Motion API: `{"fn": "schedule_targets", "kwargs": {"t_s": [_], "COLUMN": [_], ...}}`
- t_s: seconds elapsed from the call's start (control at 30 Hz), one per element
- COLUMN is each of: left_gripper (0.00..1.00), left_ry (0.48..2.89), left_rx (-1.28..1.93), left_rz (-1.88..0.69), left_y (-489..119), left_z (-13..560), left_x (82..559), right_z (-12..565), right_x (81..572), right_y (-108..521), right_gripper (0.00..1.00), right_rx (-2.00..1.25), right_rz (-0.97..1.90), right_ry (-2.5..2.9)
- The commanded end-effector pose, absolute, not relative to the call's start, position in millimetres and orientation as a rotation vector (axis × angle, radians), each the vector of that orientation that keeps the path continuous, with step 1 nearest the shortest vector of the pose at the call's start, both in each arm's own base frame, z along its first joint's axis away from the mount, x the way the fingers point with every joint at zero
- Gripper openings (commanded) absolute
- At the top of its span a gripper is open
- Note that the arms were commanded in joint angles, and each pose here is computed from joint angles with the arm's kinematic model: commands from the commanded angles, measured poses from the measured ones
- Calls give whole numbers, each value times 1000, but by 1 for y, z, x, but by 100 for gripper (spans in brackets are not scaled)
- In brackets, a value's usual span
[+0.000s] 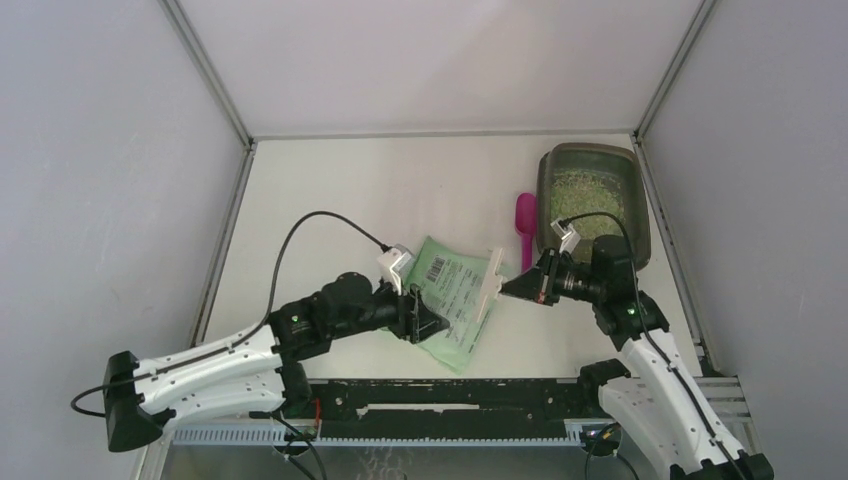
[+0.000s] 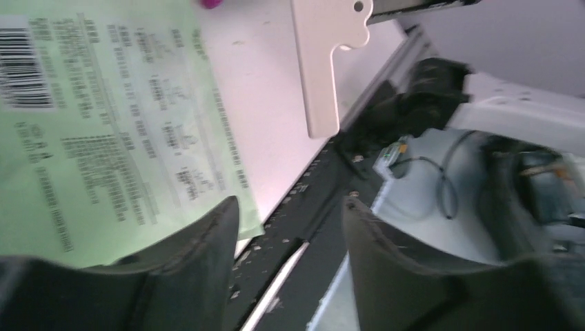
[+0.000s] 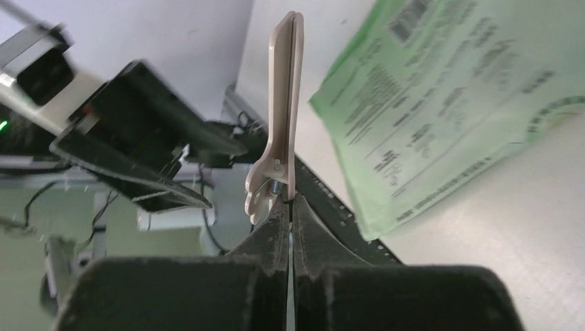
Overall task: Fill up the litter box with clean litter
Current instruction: Pick up the clamp at the center of the board.
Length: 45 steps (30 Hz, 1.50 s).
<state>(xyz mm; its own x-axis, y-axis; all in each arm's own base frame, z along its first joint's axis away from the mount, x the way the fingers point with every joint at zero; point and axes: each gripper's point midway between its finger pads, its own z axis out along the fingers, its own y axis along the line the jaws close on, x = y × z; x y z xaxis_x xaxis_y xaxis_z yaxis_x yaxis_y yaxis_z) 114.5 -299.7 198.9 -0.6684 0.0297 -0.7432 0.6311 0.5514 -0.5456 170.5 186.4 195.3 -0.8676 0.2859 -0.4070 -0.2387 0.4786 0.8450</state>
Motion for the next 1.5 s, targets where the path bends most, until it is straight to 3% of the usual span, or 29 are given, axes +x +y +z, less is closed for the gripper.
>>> {"fn": "schedule_targets", "kwargs": {"t_s": [0.0,0.07,0.13,0.17,0.5,0.6,0.77,1.1,1.33,1.4,1.43,1.47], "left_gripper": [68,79,97,99,97,89,61,46,16,12,11,11], "left_ry": [1884,1840,1786,1763,1582,1544,1539,1549,1564,1566,1565,1564], "left_rx": [618,629,628,622,620,610,608,597,600,590,582,569], "left_rz": [-1472,-1554,-1644,-1681,-1867,-1876,-1897,-1934,-1951,-1959,-1962,-1966], "left_y": [-317,-320,-323,-323,-321,-316,-315,-321,-325,-323,-322,-319], "left_z": [242,249,257,260,293,302,304,300,297,297,297,296], "left_x": [85,77,71,69,54,53,53,54,54,55,55,56], "right_z": [253,266,274,277,281,281,282,287,287,287,287,287], "right_x": [138,127,120,116,91,87,83,85,86,85,85,84], "right_y": [203,207,210,212,242,247,251,258,260,259,259,258], "right_gripper": [0,0,0,0,0,0,0,0,0,0,5,21], "right_rx": [-243,-296,-323,-341,-480,-500,-510,-515,-509,-510,-514,-513], "right_rz": [1609,1663,1695,1710,1795,1807,1808,1813,1811,1805,1803,1799], "right_ry": [2032,1988,1965,1957,1951,1948,1939,1906,1905,1902,1899,1900]}}
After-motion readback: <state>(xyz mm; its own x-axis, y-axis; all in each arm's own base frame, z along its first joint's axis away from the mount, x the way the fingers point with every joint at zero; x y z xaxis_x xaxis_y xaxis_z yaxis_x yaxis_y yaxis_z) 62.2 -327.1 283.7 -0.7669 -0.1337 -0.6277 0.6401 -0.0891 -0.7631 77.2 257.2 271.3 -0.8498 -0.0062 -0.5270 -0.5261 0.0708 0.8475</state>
